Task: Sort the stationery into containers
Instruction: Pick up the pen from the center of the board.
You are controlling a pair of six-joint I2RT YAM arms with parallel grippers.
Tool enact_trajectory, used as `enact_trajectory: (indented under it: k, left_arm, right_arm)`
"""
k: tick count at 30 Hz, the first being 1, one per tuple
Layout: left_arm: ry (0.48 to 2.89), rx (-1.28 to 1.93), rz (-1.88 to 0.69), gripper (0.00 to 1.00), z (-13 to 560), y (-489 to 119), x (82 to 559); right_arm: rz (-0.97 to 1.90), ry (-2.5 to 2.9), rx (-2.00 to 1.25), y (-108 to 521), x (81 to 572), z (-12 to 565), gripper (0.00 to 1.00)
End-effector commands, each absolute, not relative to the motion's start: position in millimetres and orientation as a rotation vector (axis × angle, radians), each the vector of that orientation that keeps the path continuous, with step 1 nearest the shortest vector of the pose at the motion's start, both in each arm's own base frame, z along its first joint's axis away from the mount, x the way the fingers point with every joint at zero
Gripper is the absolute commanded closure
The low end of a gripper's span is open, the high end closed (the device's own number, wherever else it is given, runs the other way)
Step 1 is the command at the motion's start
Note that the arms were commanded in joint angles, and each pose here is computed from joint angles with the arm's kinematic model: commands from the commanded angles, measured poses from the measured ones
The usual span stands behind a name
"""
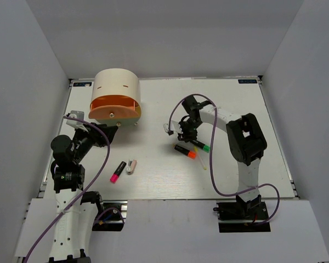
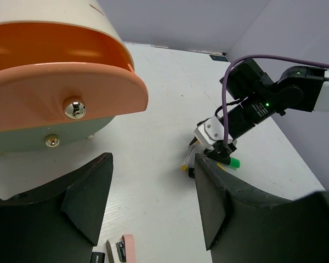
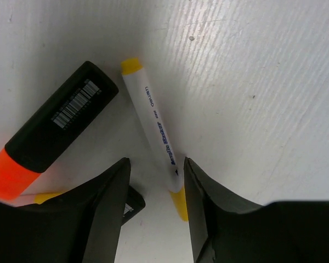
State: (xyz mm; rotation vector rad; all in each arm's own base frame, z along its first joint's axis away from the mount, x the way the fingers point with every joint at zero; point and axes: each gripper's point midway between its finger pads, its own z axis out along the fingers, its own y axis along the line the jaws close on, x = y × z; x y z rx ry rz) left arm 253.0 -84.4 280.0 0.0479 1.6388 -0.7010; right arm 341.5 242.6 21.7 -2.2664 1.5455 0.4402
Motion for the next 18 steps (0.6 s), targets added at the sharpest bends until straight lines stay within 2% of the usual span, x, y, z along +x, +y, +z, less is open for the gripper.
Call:
enact_trajectory:
  k: [1, 5, 8, 9, 11, 14, 18]
  left_arm:
    - [1.621, 0.073, -0.704, 0.29, 283.8, -85.5, 251.7]
    - [1.621, 0.073, -0.704, 0.29, 283.8, -85.5, 251.7]
    - [1.621, 0.073, -0.704, 0.29, 283.8, -85.5, 251.7]
    - [1.621, 0.073, -0.704, 0.29, 283.8, -85.5, 251.7]
    - [1.621, 0.073, -0.704, 0.29, 283.8, -85.5, 251.7]
    - [1.621, 0.073, -0.704, 0.29, 283.8, -85.5, 251.7]
    - [1.613, 0.077, -0.702, 0.29, 285.8, -85.7, 250.2]
  right_arm:
    - [0.486, 1.515, -2.388, 230.0, 325.6, 14.4, 0.5]
    - [0.568, 1.589, -2.453, 224.3, 315.7, 0.8, 0.61]
    - [0.605, 1.646, -2.467, 223.3, 314.3, -5.1, 0.79]
    - [0.602, 1.659, -2.463, 223.6, 316.8, -5.7, 0.9]
    - [0.589, 1.671, -2.435, 225.9, 319.4, -2.1, 0.98]
    - [0.548, 1.682, -2.337, 235.7, 329.3, 12.5, 1.0]
    - [0.527, 1.641, -2.125, 262.7, 345.3, 77.4, 1.0]
